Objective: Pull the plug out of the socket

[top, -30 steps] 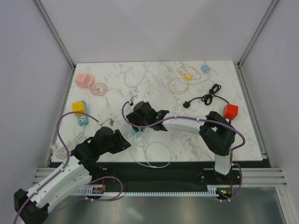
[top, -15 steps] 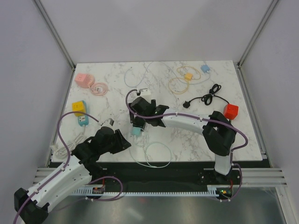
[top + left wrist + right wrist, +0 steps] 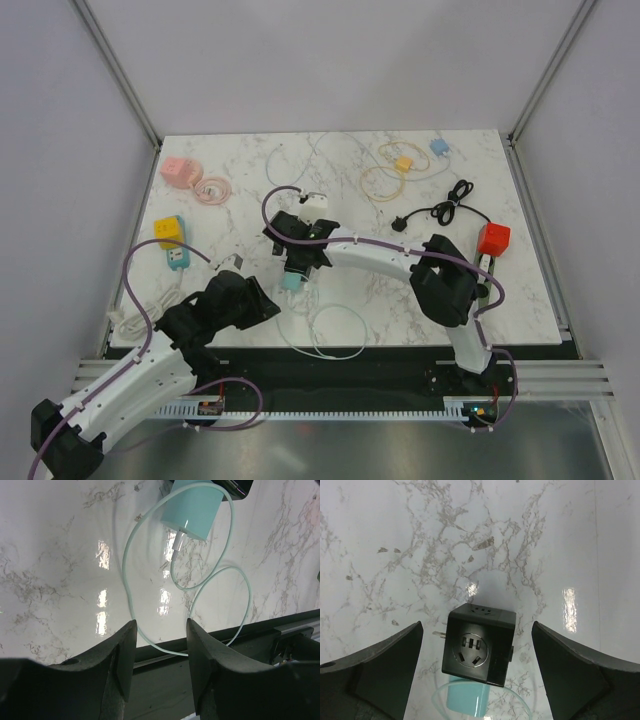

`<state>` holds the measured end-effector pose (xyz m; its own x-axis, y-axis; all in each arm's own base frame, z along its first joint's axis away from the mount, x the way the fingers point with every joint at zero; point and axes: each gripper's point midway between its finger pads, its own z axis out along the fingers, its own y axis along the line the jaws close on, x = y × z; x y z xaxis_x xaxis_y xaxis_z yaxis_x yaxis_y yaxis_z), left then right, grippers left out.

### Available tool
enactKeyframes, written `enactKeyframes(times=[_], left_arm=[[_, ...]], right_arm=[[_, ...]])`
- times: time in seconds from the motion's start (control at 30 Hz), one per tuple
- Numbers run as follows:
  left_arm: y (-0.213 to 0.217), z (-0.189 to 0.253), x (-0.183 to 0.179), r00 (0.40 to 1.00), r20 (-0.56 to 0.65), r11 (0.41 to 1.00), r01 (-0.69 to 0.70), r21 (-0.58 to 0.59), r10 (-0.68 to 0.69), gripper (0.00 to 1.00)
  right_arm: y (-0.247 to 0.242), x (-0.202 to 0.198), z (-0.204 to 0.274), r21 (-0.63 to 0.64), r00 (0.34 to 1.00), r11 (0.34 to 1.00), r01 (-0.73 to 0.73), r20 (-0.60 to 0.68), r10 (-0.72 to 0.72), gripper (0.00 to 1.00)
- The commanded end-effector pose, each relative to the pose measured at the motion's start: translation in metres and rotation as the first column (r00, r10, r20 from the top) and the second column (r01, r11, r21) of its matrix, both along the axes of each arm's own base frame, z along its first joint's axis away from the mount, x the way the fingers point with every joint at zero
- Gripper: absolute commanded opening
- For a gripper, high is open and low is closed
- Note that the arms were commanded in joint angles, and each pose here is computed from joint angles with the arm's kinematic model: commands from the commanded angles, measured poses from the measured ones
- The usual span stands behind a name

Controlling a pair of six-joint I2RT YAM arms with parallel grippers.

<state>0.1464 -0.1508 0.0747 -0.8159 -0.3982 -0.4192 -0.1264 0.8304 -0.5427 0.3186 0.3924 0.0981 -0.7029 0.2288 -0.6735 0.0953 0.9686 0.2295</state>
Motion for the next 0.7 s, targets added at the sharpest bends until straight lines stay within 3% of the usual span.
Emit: enactKeyframes(times=[0.0,0.43,0.67], left_arm=[[-0.002,0.012,0.010,0.999,0.032,0.999,-0.043,-0.033,0.044,0.52],[-0.003,0.019,0.011,0.998,0.058,0.998,-0.034,-0.044,0.036,0.51],[-0.005,0.022,0.011,0.998,0.063,0.999,-0.019,-0.045,0.022,0.51]], right_arm=[[-0.010,-0.003,-0.007,-0.025,0.996,0.995,0.093,-0.006,-0.093,0.98],[-0.002,-0.019,-0.041,0.005,0.991,0.995,0.098,-0.091,-0.098,0.95],[0.000,-0.022,-0.051,0.041,0.991,0.995,0.096,-0.097,-0.091,0.75]])
